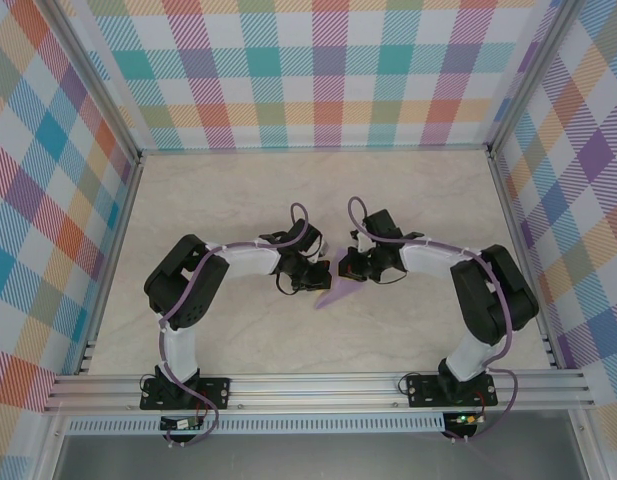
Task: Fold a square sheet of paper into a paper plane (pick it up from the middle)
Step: Fourth fold the wing at the center of the table.
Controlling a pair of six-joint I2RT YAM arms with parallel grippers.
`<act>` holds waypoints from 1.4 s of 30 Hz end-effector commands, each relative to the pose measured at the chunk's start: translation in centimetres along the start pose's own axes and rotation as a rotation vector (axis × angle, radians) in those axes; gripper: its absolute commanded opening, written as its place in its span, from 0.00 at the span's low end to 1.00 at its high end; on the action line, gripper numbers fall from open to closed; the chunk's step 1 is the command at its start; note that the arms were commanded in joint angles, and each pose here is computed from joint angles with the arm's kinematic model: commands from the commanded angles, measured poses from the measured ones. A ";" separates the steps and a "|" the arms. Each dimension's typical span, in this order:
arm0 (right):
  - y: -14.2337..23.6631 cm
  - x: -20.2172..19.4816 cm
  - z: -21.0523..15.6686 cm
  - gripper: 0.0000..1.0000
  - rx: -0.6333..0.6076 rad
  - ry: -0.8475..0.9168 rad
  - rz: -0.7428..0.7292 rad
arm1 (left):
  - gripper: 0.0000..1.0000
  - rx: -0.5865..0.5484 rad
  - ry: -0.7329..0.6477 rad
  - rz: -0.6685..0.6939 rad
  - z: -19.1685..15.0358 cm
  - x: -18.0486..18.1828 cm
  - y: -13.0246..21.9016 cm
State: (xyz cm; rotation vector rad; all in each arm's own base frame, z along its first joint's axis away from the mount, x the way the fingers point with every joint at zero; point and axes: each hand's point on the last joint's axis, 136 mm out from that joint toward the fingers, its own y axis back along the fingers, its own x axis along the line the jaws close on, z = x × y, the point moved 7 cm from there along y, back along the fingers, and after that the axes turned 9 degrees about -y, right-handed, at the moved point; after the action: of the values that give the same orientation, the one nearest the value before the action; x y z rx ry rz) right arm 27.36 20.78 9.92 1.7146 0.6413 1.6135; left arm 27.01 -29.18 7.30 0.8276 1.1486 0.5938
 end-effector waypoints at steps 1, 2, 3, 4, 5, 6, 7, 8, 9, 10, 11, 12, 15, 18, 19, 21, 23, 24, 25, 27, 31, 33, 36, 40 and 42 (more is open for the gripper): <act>-1.0 0.2 0.0 0.00 0.028 0.051 0.023 | 0.00 0.226 0.111 0.254 -5.7 5.3 -2.8; -1.2 0.0 0.0 0.00 0.031 0.051 0.019 | 0.00 0.223 0.112 0.254 -5.7 5.2 -2.7; -1.4 -0.1 0.0 0.00 0.033 0.048 0.014 | 0.00 0.223 0.115 0.254 -5.7 5.2 -2.8; -1.6 -0.2 0.1 0.00 0.035 0.048 0.010 | 0.00 0.222 0.114 0.253 -5.6 5.2 -2.8; -1.8 -0.4 0.1 0.00 0.038 0.048 0.008 | 0.00 0.222 0.115 0.255 -5.6 5.2 -2.7; -1.9 -0.5 0.1 0.00 0.038 0.046 0.003 | 0.00 0.224 0.115 0.256 -5.6 5.2 -2.7; -2.1 -0.6 0.1 0.00 0.042 0.045 0.000 | 0.00 0.226 0.117 0.259 -5.7 5.2 -2.7; -2.2 -0.8 0.1 0.00 0.042 0.044 -0.007 | 0.00 0.226 0.118 0.260 -5.7 5.3 -2.7; -2.3 -1.0 0.1 0.00 0.041 0.041 -0.015 | 0.00 0.228 0.119 0.262 -5.8 5.3 -2.7; -2.3 -1.2 0.1 0.00 0.038 0.040 -0.026 | 0.00 0.230 0.122 0.265 -5.9 5.4 -2.7; -2.4 -1.4 0.2 0.00 0.034 0.038 -0.035 | 0.00 0.234 0.125 0.270 -6.0 5.5 -2.8; -2.5 -1.6 0.2 0.00 0.033 0.037 -0.045 | 0.00 0.236 0.127 0.275 -6.0 5.6 -2.7; -2.6 -2.2 0.6 0.00 0.020 0.035 -0.085 | 0.00 0.248 0.134 0.286 -6.4 5.8 -2.8; -2.5 -3.0 1.3 0.00 0.008 0.019 -0.114 | 0.00 0.259 0.135 0.297 -6.8 6.1 -2.7; -2.4 -3.4 1.6 0.00 0.002 0.011 -0.119 | 0.00 0.261 0.135 0.301 -6.9 6.2 -2.7; -2.2 -3.8 2.1 0.00 -0.013 0.000 -0.127 | 0.00 0.267 0.138 0.302 -7.1 6.3 -2.8; -1.7 -4.1 2.6 0.00 -0.035 -0.007 -0.134 | 0.00 0.274 0.141 0.304 -7.4 6.5 -2.8; -1.3 -4.1 2.9 0.00 -0.047 -0.008 -0.133 | 0.00 0.274 0.141 0.304 -7.4 6.5 -2.8; -0.9 -4.1 3.3 0.00 -0.062 -0.008 -0.129 | 0.00 0.275 0.142 0.305 -7.4 6.5 -2.9; -0.2 -3.7 3.9 0.00 -0.086 -0.002 -0.122 | 0.00 0.277 0.141 0.304 -7.5 6.5 -2.9; 0.9 -1.9 4.1 0.00 -0.096 0.038 -0.041 | 0.00 0.272 0.139 0.296 -7.4 6.4 -2.9; 1.1 -0.9 3.6 0.00 -0.083 0.065 0.027 | 0.00 0.266 0.137 0.293 -7.2 6.3 -2.8; 0.5 0.2 2.4 0.00 -0.046 0.113 0.090 | 0.00 0.263 0.134 0.288 -7.0 6.1 -2.9; -1.2 0.1 1.8 0.00 0.006 0.112 0.076 | 0.00 0.263 0.133 0.284 -6.8 6.0 -2.9; -1.7 -0.1 1.9 0.00 0.017 0.104 0.066 | 0.00 0.266 0.133 0.286 -6.8 6.1 -2.9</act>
State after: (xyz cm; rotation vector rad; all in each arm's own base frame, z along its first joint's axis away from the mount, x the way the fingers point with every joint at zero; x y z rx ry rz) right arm 29.39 20.97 9.38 1.6645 0.6299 1.7313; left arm 26.90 -29.07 7.10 0.8264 1.1550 0.5981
